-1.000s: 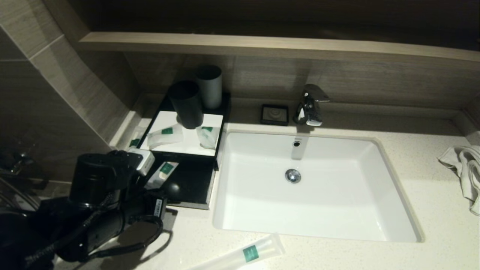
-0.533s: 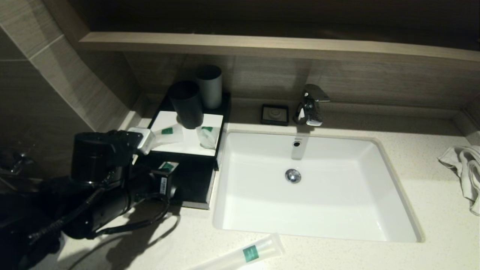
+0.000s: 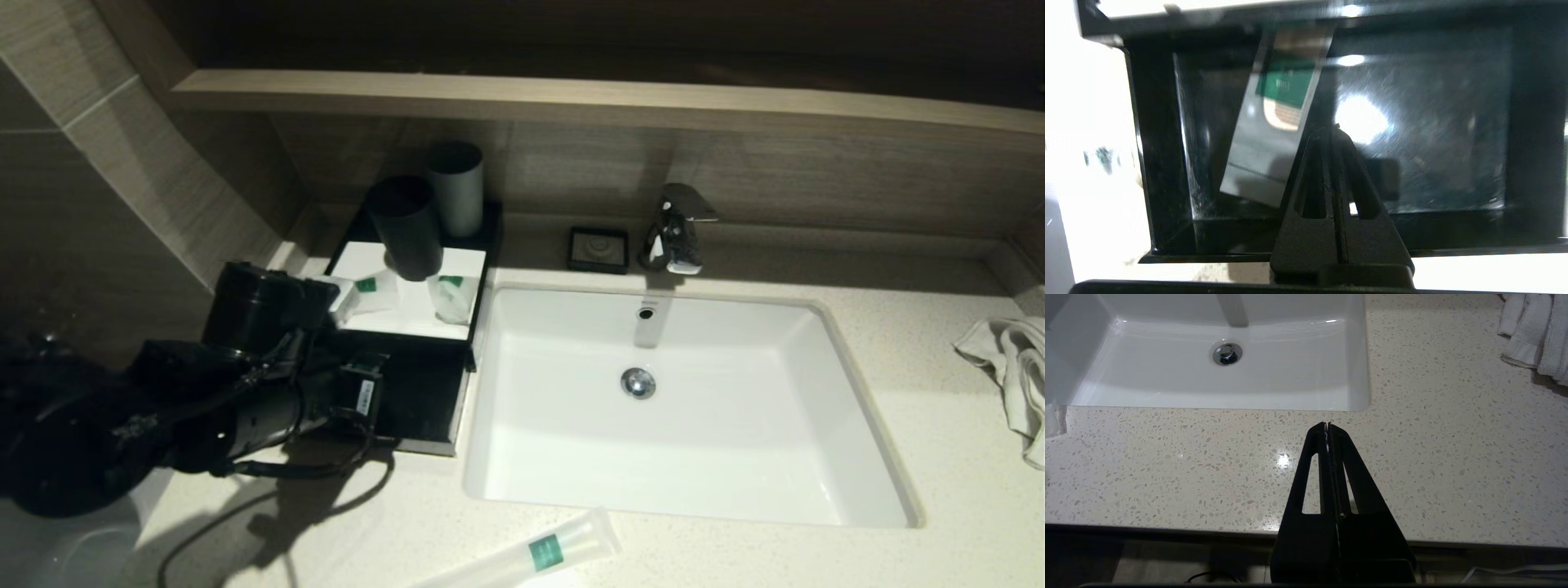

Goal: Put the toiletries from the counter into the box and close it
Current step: Open the drawer

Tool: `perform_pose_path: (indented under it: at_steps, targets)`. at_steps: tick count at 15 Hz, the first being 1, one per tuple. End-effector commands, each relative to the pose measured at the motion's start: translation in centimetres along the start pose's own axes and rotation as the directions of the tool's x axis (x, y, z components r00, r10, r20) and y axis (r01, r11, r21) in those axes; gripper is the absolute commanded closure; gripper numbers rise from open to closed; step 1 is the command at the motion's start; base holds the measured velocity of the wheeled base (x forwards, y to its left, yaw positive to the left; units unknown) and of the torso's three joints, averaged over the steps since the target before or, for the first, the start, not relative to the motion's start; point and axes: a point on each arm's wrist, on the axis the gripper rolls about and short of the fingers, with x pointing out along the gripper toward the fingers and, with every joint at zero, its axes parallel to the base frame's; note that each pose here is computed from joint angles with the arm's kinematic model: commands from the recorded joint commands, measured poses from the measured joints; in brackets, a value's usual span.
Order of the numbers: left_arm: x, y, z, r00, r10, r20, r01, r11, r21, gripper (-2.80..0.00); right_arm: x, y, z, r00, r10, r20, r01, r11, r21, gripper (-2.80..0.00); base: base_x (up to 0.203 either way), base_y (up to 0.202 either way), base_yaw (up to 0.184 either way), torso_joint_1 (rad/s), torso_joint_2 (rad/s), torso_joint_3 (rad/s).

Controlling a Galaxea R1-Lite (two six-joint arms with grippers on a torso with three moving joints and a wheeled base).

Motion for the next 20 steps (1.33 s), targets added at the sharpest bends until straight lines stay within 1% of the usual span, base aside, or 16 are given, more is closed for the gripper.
perform_pose_path:
  at_steps: [1,4,6,8,10,14,20]
  targets:
    - [0.9,-0.2,0.0,0.999,0.007,-0.042,-0.006,1.000,0.009,0.00,0.0,0.0,0.0,1.000,0.000,0.000,0.000,1.000,0.001,0.00,0.000,0.000,0.000,0.000,0.00,0.000]
    - [1.6,-0.4,-0.3,0.997,0.010,-0.075,-0.009,1.000,0.019,0.00,0.0,0.0,0.0,1.000,0.000,0.001,0.000,1.000,0.000,0.00,0.000,0.000,0.000,0.000,0.00,0.000]
    - [1.8,-0.4,-0.4,0.997,0.011,-0.081,-0.009,1.000,0.021,0.00,0.0,0.0,0.0,1.000,0.000,0.000,0.000,1.000,-0.001,0.00,0.000,0.000,0.000,0.000,0.00,0.000]
    - [1.7,-0.4,-0.6,0.994,0.012,-0.106,-0.009,1.000,0.028,0.00,0.0,0.0,0.0,1.000,0.000,0.000,0.000,1.000,0.001,0.00,0.000,0.000,0.000,0.000,0.00,0.000]
    - [1.6,-0.3,-0.8,0.993,0.014,-0.117,-0.010,0.999,0.031,0.00,0.0,0.0,0.0,1.000,0.000,0.000,0.000,1.000,-0.001,0.00,0.000,0.000,0.000,0.000,0.00,0.000]
    - [0.8,-0.1,-1.1,0.990,0.016,-0.137,-0.011,0.999,0.036,0.00,0.0,0.0,0.0,1.000,0.000,0.000,0.000,1.000,-0.001,0.00,0.000,0.000,0.000,0.000,0.00,0.000]
    - [-0.7,0.3,-1.9,0.981,0.021,-0.191,-0.011,0.998,0.054,0.00,0.0,0.0,0.0,1.000,0.000,0.000,0.000,1.000,0.000,0.00,0.000,0.000,0.000,0.000,0.00,0.000]
